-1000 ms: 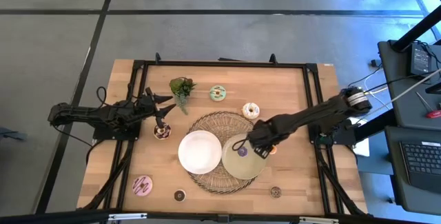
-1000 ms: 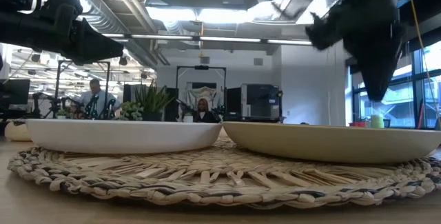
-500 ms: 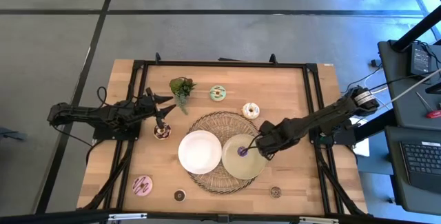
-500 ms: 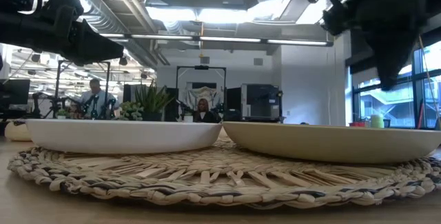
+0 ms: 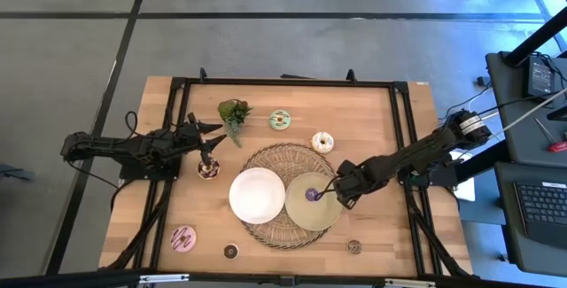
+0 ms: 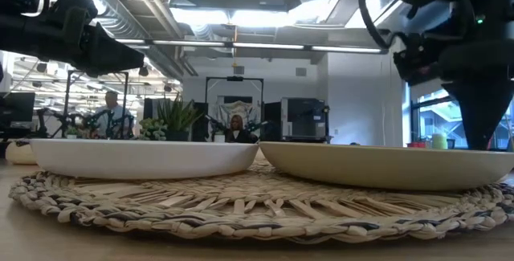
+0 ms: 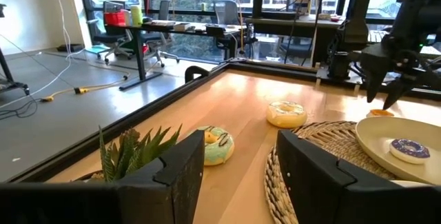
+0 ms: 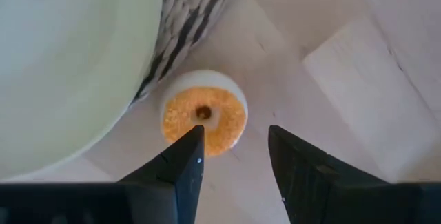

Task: Pick & Place donuts
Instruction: Put the small orange donut on the brown plate

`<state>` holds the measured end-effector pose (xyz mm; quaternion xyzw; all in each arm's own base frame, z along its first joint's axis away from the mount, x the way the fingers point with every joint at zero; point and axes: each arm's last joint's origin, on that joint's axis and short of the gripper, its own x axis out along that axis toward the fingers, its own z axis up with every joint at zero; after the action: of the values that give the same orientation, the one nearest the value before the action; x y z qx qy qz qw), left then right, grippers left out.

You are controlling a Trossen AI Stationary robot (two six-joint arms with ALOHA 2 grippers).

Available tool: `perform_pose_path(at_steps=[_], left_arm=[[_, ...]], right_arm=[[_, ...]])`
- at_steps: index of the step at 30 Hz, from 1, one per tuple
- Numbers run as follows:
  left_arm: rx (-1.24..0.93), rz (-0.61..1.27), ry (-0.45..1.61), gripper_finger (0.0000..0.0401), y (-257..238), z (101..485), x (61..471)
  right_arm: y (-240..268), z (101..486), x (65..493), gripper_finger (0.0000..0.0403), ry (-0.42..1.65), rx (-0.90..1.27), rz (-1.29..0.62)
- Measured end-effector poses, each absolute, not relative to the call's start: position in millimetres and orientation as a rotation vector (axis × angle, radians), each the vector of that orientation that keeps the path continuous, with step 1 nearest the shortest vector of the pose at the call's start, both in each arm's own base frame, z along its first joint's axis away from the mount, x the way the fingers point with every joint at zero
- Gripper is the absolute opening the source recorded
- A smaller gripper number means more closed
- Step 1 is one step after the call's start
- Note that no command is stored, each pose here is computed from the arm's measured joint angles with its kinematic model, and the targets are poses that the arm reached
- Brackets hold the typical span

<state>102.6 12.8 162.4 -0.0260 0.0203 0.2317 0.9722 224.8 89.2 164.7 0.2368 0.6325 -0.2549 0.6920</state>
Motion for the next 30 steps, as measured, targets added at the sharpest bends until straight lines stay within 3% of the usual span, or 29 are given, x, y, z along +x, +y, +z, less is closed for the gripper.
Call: perform_pose_path(at_steps=[20, 30], left_arm=[[-0.049, 0.468, 0.048, 0.0175, 13, 162, 103], [-0.049, 0.468, 0.047, 0.0178, 13, 162, 103]], right_arm=[[79, 145, 223, 0.0159, 1.384, 0.607, -0.549], [80, 145, 223, 0.0076, 1.398, 0.591, -0.523]])
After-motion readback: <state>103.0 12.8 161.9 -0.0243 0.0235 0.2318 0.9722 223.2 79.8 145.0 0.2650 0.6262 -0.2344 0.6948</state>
